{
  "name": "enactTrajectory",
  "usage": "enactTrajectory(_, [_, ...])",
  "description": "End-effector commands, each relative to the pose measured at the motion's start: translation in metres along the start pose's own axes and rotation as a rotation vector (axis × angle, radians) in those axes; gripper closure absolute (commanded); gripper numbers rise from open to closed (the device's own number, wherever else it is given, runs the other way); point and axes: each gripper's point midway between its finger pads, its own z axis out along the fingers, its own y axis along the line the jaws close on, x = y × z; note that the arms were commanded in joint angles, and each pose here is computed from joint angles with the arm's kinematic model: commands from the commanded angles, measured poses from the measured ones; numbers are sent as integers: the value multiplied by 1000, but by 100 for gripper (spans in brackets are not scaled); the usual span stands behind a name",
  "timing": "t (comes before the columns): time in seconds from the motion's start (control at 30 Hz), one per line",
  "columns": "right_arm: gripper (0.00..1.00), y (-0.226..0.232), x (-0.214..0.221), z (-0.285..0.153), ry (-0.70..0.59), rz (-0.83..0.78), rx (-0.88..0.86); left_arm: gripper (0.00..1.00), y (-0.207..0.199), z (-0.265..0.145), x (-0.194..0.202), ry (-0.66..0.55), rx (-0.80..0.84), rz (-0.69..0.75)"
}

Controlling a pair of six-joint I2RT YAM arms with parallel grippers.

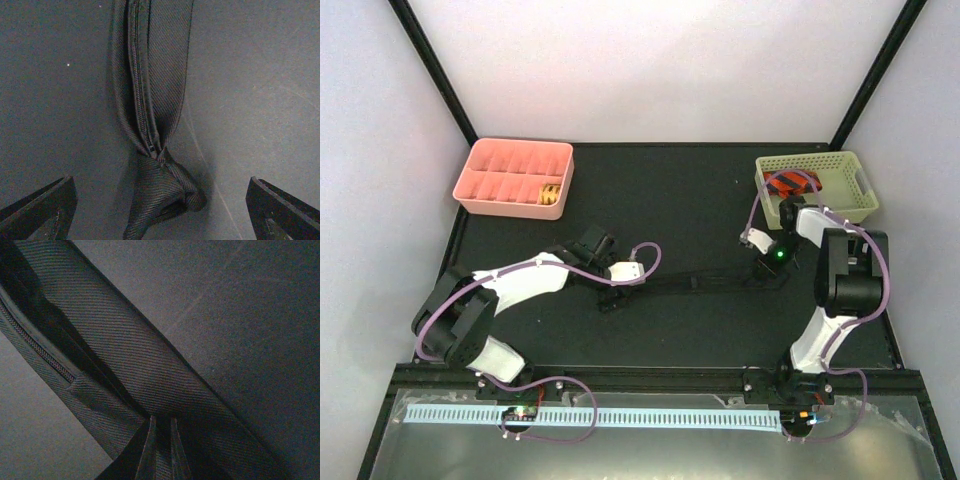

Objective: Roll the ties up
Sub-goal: Smooth out the tie at the center of the board.

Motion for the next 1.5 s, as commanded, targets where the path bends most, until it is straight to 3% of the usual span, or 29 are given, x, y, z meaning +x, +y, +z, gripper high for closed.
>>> enactTrajectory(0.0, [86, -14, 0, -9, -3, 2, 100, 5, 8, 2, -2, 10, -36, 3])
enactTrajectory(0.13, [76, -15, -23, -47, -107, 7, 175, 7, 9, -3, 3, 20, -43, -4])
enactTrajectory(0.37, [48, 6, -77, -133, -391, -14, 242, 2, 14, -27, -2, -61, -36, -42])
enactTrajectory(0.47, [44, 23, -98, -163, -528, -15, 212, 2, 13, -28, 2, -58, -46, -27])
enactTrajectory(0.67, [51, 76, -135, -165, -650, 48, -60, 5, 8, -14, 9, -36, -6, -25])
enactTrajectory(1.0, [68, 144, -148, -69, -494, 70, -348, 14, -4, 8, 4, 9, 45, 45])
enactTrajectory(1.2, [75, 144, -148, -37, -458, 159, -432, 20, -4, 19, 1, 59, 83, 88])
enactTrajectory(1.47, [83, 138, -132, -2, -363, 236, -447, 47, -9, 27, 7, 136, 137, 163])
